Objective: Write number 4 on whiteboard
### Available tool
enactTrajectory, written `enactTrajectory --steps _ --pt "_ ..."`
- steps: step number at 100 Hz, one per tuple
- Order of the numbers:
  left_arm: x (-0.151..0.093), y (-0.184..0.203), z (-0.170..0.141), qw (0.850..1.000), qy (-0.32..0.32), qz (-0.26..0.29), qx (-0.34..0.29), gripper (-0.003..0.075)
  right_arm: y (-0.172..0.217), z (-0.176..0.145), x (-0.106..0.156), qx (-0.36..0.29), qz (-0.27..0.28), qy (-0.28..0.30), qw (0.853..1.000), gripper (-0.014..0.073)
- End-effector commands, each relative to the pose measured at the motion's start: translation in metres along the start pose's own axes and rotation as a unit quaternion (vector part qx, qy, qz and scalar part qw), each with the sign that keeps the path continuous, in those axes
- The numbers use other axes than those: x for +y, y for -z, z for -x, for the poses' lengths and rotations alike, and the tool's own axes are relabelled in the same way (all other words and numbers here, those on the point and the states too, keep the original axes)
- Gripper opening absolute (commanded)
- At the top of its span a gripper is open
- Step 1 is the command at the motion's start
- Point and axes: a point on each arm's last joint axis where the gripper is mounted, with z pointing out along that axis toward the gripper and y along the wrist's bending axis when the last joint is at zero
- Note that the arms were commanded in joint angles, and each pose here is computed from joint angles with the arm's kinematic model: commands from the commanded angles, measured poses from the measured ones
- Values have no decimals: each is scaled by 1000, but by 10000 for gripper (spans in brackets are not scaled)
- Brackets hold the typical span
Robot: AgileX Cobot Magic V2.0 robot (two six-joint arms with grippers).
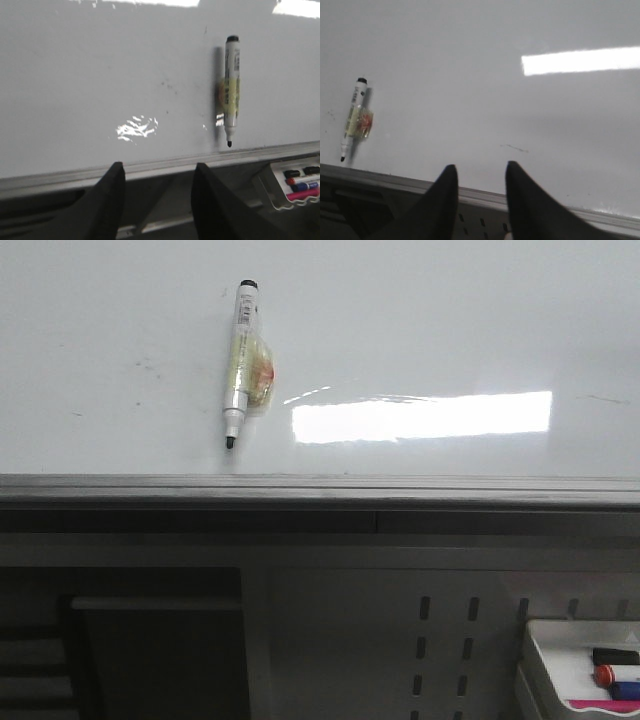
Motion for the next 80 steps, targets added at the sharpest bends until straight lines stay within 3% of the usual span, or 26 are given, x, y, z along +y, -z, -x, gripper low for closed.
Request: enactTrajectory --steps 1,12,25,31,60,80 --pt "-3 -9 17 999 31 -10 -13 314 -4 18 0 -11 -4 10 1000 407" --pt "-11 -21 23 999 -15 -31 8 329 -9 22 0 1 -4 10 1000 452" --pt "-27 -33 32 995 -76 -66 27 479 -14 23 0 4 -5 10 1000 449" --pt "-36 -38 36 992 -85 -84 34 512 -14 23 0 5 -5 10 1000 449" --pt "-69 -60 37 987 -88 -131 19 407 -14 23 0 5 -5 10 1000 449" --pt "-84 -78 32 986 -99 -131 -7 405 -14 24 0 4 -5 10 1000 449"
